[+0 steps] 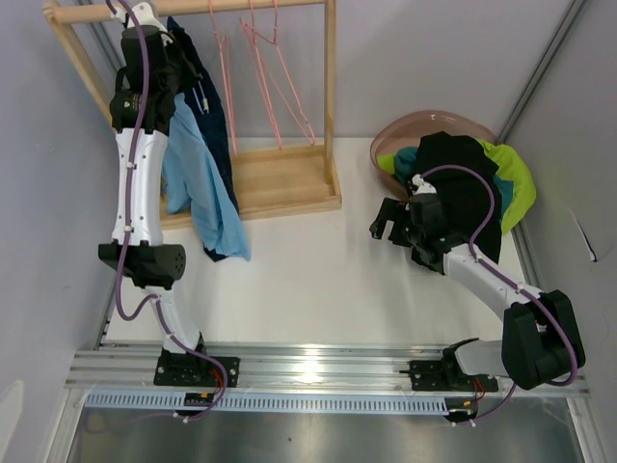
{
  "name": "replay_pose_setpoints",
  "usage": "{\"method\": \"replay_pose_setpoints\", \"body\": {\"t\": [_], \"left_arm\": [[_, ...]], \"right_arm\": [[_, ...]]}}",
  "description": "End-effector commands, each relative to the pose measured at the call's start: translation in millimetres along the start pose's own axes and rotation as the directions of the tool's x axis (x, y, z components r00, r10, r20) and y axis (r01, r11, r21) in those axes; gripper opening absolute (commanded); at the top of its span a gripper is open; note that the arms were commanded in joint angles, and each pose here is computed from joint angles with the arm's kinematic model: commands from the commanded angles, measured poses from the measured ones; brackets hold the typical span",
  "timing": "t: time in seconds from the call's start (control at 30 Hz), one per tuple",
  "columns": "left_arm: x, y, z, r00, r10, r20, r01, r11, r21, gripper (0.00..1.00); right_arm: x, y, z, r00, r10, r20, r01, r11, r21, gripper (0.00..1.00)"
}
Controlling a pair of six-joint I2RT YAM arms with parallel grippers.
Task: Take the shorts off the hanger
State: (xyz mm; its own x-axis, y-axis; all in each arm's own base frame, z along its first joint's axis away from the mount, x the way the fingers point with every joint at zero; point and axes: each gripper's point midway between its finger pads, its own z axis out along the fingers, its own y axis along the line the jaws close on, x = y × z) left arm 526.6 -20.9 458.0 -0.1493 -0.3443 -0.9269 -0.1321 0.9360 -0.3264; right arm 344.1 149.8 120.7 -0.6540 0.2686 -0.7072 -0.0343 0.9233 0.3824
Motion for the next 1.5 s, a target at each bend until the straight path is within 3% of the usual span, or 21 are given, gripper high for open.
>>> {"method": "replay_pose_setpoints", "body": {"t": [0.0, 0.33, 0.53, 0.7, 0.8, 0.83, 0.9, 0.93, 1.13, 1.33, 1.47], "left_arm": [[-60, -28, -50, 0.988, -0.046, 0.147, 0.027, 0.992, 0.127, 0.0], [-93, -52, -117, 0.974, -0.116, 0.194, 0.062, 0.963, 0.263, 0.0], [-79, -56, -143, 0.975, -0.172, 0.139, 0.122, 0.943, 0.308, 0.0], [-65, -59, -155, 0.979, -0.176, 0.101, 0.137, 0.942, 0.308, 0.0], [-51, -56, -156, 0.981, -0.181, 0.074, 0.151, 0.941, 0.302, 0.0], [-51, -56, -158, 0.98, -0.186, 0.076, 0.155, 0.94, 0.303, 0.0], [-52, -56, -165, 0.979, -0.189, 0.076, 0.157, 0.938, 0.309, 0.0], [-52, -57, -166, 0.979, -0.19, 0.075, 0.158, 0.937, 0.312, 0.0], [-57, -57, -190, 0.979, -0.186, 0.08, 0.15, 0.932, 0.33, 0.0], [-61, -63, -214, 0.981, -0.18, 0.066, 0.144, 0.919, 0.368, 0.0], [-62, -64, -229, 0.982, -0.178, 0.065, 0.14, 0.911, 0.387, 0.0]], "right_arm": [[-14, 5, -5, 0.998, 0.005, 0.056, -0.004, 1.0, -0.026, 0.99], [-37, 35, -33, 0.989, -0.041, 0.142, 0.056, 0.993, -0.108, 0.99], [-45, 144, -95, 0.955, -0.16, 0.25, 0.247, 0.897, -0.367, 0.99], [-49, 255, -165, 0.904, -0.184, 0.386, 0.385, 0.745, -0.545, 1.0], [-47, 310, -183, 0.887, -0.19, 0.422, 0.427, 0.686, -0.589, 0.99], [-33, 324, -170, 0.886, -0.232, 0.401, 0.442, 0.682, -0.583, 0.99], [-36, 354, -184, 0.87, -0.235, 0.434, 0.471, 0.657, -0.589, 0.99], [-14, 369, -178, 0.866, -0.272, 0.421, 0.489, 0.642, -0.59, 0.99], [1, 419, -173, 0.861, -0.26, 0.438, 0.495, 0.63, -0.599, 0.99], [4, 436, -156, 0.85, -0.215, 0.481, 0.494, 0.642, -0.586, 0.99], [-5, 431, -145, 0.806, -0.18, 0.564, 0.517, 0.68, -0.521, 0.95]]}}
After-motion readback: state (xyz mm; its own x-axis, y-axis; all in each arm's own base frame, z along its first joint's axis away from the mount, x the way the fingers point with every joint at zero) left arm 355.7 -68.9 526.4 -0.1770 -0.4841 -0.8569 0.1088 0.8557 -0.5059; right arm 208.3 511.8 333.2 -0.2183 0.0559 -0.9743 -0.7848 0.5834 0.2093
